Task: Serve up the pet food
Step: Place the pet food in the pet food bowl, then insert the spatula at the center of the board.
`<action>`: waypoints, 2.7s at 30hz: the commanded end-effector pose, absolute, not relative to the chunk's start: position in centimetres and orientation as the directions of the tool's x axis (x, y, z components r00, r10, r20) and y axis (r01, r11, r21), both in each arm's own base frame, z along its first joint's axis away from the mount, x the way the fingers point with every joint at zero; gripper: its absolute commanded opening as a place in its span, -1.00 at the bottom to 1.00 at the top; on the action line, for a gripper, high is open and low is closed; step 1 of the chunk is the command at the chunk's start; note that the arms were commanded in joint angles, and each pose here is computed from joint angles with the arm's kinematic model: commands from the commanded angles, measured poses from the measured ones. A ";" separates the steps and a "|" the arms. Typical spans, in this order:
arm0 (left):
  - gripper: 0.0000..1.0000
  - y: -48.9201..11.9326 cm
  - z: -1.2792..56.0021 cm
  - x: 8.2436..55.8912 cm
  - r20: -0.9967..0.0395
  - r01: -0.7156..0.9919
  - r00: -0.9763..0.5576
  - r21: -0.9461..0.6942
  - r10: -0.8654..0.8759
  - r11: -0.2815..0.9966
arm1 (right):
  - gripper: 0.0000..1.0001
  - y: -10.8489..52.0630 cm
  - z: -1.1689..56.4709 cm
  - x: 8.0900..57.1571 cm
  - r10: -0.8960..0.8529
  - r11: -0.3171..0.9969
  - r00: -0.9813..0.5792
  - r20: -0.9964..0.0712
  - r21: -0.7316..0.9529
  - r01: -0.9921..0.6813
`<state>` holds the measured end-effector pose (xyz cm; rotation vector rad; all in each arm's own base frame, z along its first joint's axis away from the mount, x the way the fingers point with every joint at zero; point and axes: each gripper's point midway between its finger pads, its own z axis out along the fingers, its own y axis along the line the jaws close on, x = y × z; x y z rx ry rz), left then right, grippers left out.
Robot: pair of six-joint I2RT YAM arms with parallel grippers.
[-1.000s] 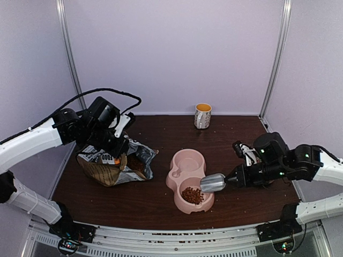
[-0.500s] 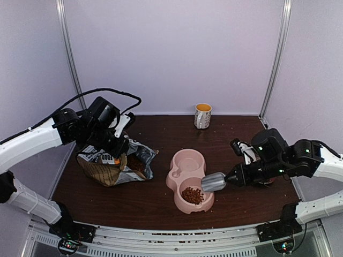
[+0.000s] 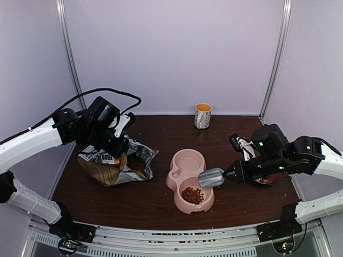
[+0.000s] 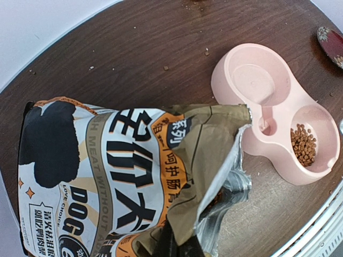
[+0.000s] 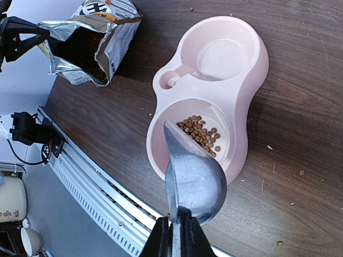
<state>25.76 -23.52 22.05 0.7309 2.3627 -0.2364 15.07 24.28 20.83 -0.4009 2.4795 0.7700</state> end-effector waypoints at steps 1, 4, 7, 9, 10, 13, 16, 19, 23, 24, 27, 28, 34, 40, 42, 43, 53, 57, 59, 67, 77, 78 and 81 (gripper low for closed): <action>-1.00 -23.7 25.3 27.7 -0.735 0.523 -0.571 0.018 0.366 0.852 | -1.00 26.8 24.0 15.7 -0.115 0.737 -0.775 -0.621 0.470 -0.486; -1.00 -23.7 25.3 27.7 -0.734 0.523 -0.572 0.019 0.367 0.852 | -1.00 28.8 25.5 15.7 -0.118 0.693 -0.750 -0.651 0.486 -0.532; -1.00 -23.6 25.2 27.8 -0.733 0.522 -0.572 0.021 0.368 0.853 | -1.00 31.1 27.0 15.7 -0.119 0.644 -0.724 -0.680 0.502 -0.577; -1.00 -23.6 25.2 27.8 -0.732 0.521 -0.572 0.022 0.369 0.853 | -1.00 32.7 27.8 15.7 -0.120 0.608 -0.707 -0.697 0.511 -0.607; -1.00 -23.6 25.2 27.8 -0.733 0.521 -0.572 0.022 0.368 0.853 | -1.00 33.5 28.1 15.6 -0.123 0.593 -0.700 -0.703 0.513 -0.620; -1.00 -23.6 25.2 27.8 -0.733 0.519 -0.573 0.023 0.368 0.854 | -1.00 35.5 29.3 15.8 -0.129 0.564 -0.677 -0.725 0.508 -0.651; -1.00 -23.6 25.2 27.8 -0.734 0.519 -0.572 0.024 0.368 0.855 | -1.00 37.1 29.9 16.1 -0.126 0.544 -0.660 -0.741 0.505 -0.670; -1.00 -23.5 25.2 27.8 -0.733 0.518 -0.572 0.024 0.367 0.855 | -1.00 38.7 30.2 16.2 -0.130 0.526 -0.652 -0.747 0.506 -0.684; -1.00 -23.5 25.3 27.8 -0.735 0.517 -0.571 0.026 0.366 0.856 | -1.00 40.2 30.2 16.4 -0.145 0.514 -0.645 -0.750 0.500 -0.697; -1.00 -23.5 25.3 27.8 -0.735 0.516 -0.571 0.025 0.366 0.856 | -1.00 40.5 30.1 16.5 -0.146 0.514 -0.645 -0.750 0.500 -0.697; -1.00 -23.5 25.4 27.8 -0.736 0.517 -0.570 0.023 0.365 0.855 | -1.00 41.4 29.8 16.5 -0.158 0.510 -0.645 -0.748 0.497 -0.702; -1.00 -23.5 25.4 27.8 -0.737 0.517 -0.570 0.023 0.364 0.856 | -1.00 41.7 29.6 16.5 -0.163 0.510 -0.646 -0.745 0.497 -0.702; -1.00 -23.5 25.4 27.7 -0.737 0.517 -0.569 0.022 0.364 0.856 | -1.00 43.3 29.0 16.9 -0.181 0.514 -0.646 -0.742 0.489 -0.705; -1.00 -23.5 25.5 27.7 -0.738 0.518 -0.569 0.021 0.363 0.855 | -1.00 44.4 28.1 17.5 -0.196 0.533 -0.647 -0.737 0.474 -0.701; -1.00 -23.4 25.5 27.7 -0.739 0.518 -0.569 0.021 0.362 0.855 | -1.00 44.7 27.7 17.5 -0.206 0.537 -0.649 -0.732 0.470 -0.701; -1.00 -23.5 25.5 27.7 -0.739 0.519 -0.568 0.020 0.362 0.855 | -1.00 45.0 27.5 17.6 -0.211 0.538 -0.649 -0.731 0.468 -0.701; -1.00 -23.5 25.6 27.6 -0.741 0.519 -0.567 0.020 0.361 0.854 | -1.00 46.4 26.4 18.3 -0.222 0.557 -0.655 -0.722 0.457 -0.693; -1.00 -23.4 25.6 27.6 -0.741 0.519 -0.566 0.020 0.361 0.855 | -1.00 46.8 26.0 18.6 -0.224 0.566 -0.656 -0.721 0.452 -0.690; -1.00 -23.4 25.7 27.6 -0.743 0.519 -0.565 0.018 0.359 0.855 | -1.00 46.9 25.8 18.8 -0.224 0.572 -0.655 -0.721 0.448 -0.688; -1.00 -23.4 25.8 27.5 -0.745 0.519 -0.563 0.017 0.357 0.854 | -1.00 47.3 25.4 19.7 -0.218 0.601 -0.650 -0.728 0.425 -0.677; -1.00 -23.3 25.9 27.5 -0.747 0.520 -0.561 0.016 0.356 0.854 | -1.00 47.8 25.1 20.1 -0.220 0.610 -0.651 -0.727 0.418 -0.673; -1.00 -23.3 25.9 27.5 -0.747 0.519 -0.561 0.016 0.355 0.855 | -1.00 47.9 25.0 20.0 -0.221 0.610 -0.651 -0.726 0.418 -0.673; -1.00 -23.3 25.9 27.5 -0.748 0.518 -0.561 0.017 0.355 0.855 | -1.00 48.0 24.8 20.1 -0.224 0.613 -0.652 -0.724 0.415 -0.673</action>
